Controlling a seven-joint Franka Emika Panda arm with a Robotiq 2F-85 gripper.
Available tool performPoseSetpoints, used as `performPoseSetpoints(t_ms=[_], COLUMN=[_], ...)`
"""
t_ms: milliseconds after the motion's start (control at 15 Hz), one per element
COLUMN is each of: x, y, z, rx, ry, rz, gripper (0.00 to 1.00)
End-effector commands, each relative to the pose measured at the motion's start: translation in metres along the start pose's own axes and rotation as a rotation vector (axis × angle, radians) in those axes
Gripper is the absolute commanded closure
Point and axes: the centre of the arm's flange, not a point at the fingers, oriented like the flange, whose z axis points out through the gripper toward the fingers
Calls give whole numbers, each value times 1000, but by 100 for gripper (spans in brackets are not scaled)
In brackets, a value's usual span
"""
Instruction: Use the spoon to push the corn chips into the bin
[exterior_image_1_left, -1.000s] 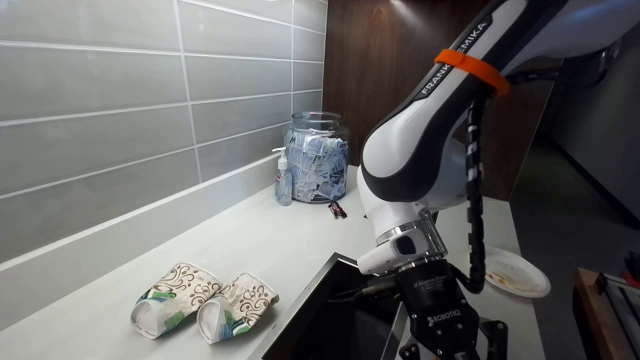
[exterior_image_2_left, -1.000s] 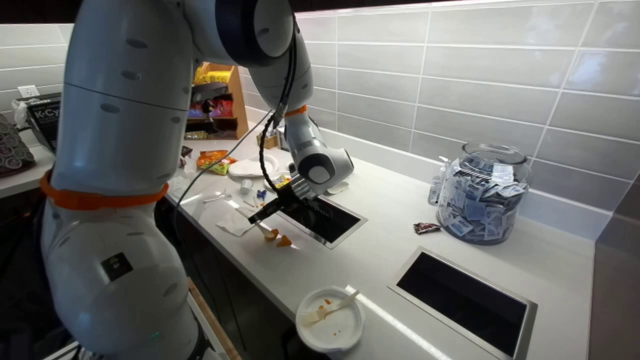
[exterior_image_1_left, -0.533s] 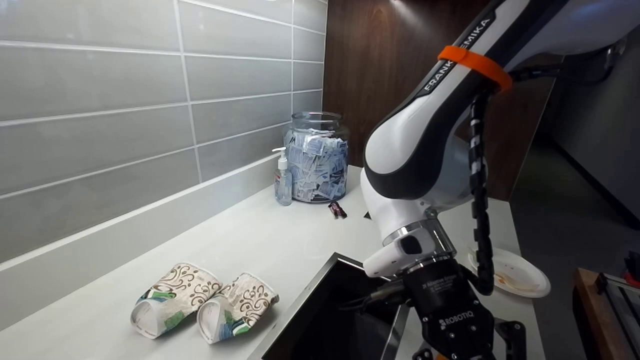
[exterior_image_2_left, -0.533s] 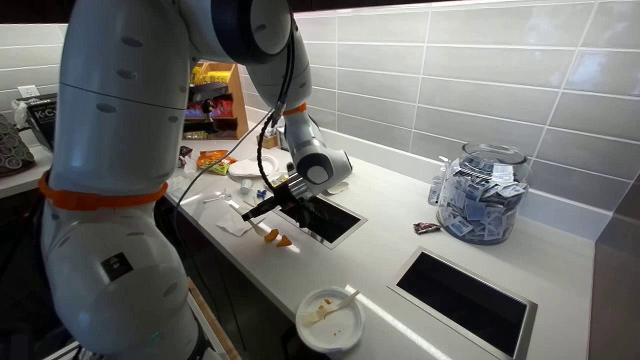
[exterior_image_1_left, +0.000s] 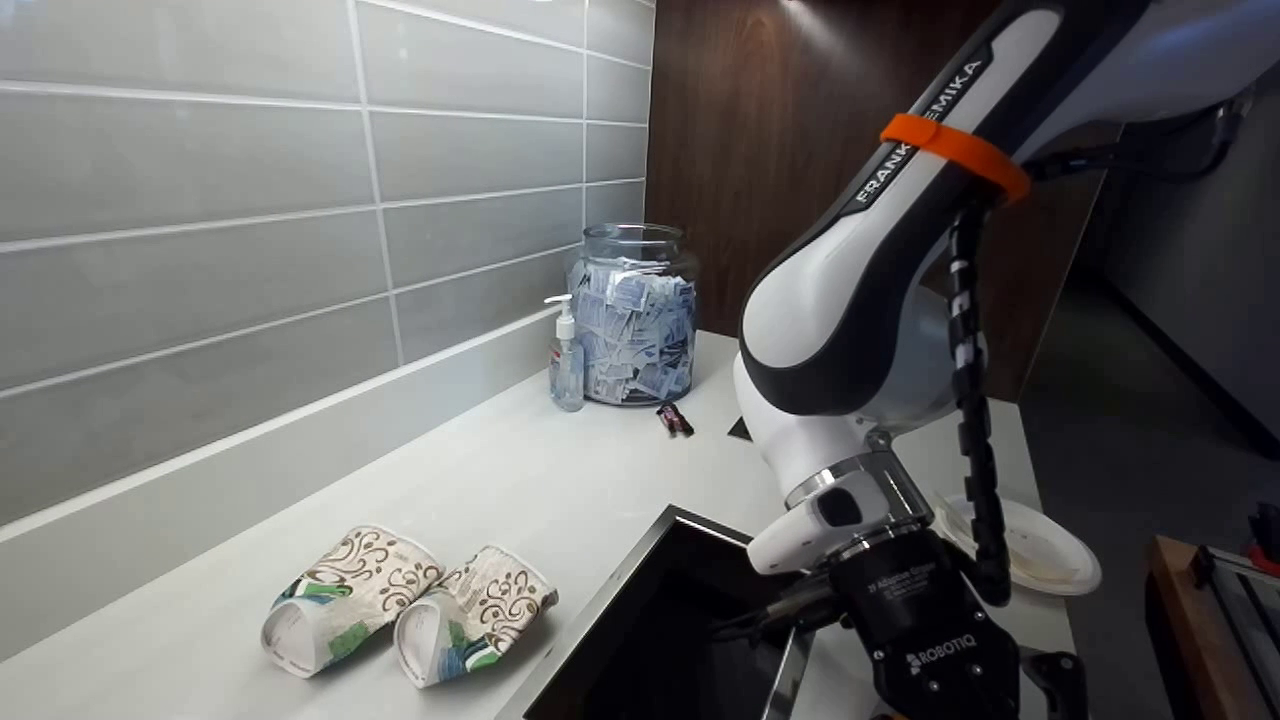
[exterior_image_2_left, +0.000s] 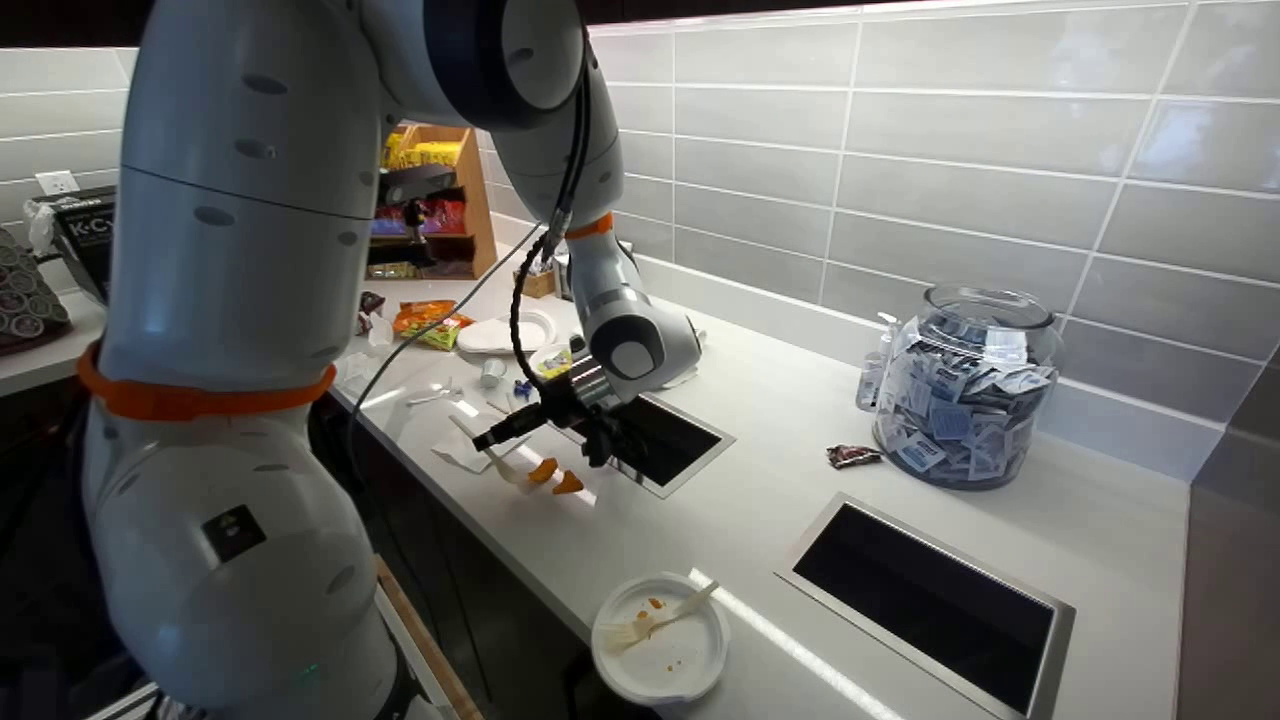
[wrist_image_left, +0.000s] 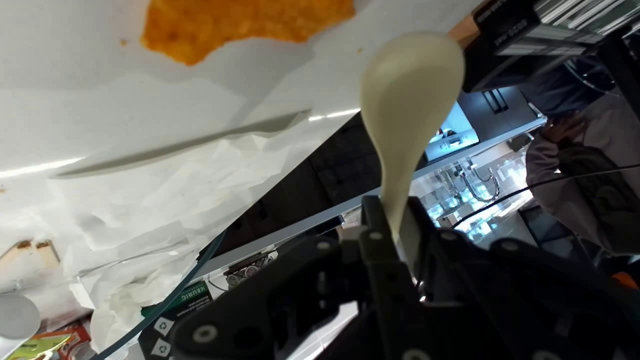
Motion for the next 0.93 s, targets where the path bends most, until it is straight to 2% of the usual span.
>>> performPoseSetpoints(t_ms=[0,333,867], x=[-5,-10,-10], y=[0,7,19], z=[5,6,5], rx=[0,5,-25], ry=[-5,-2,-67], rz=[-1,-2,-77], gripper=[97,97,97])
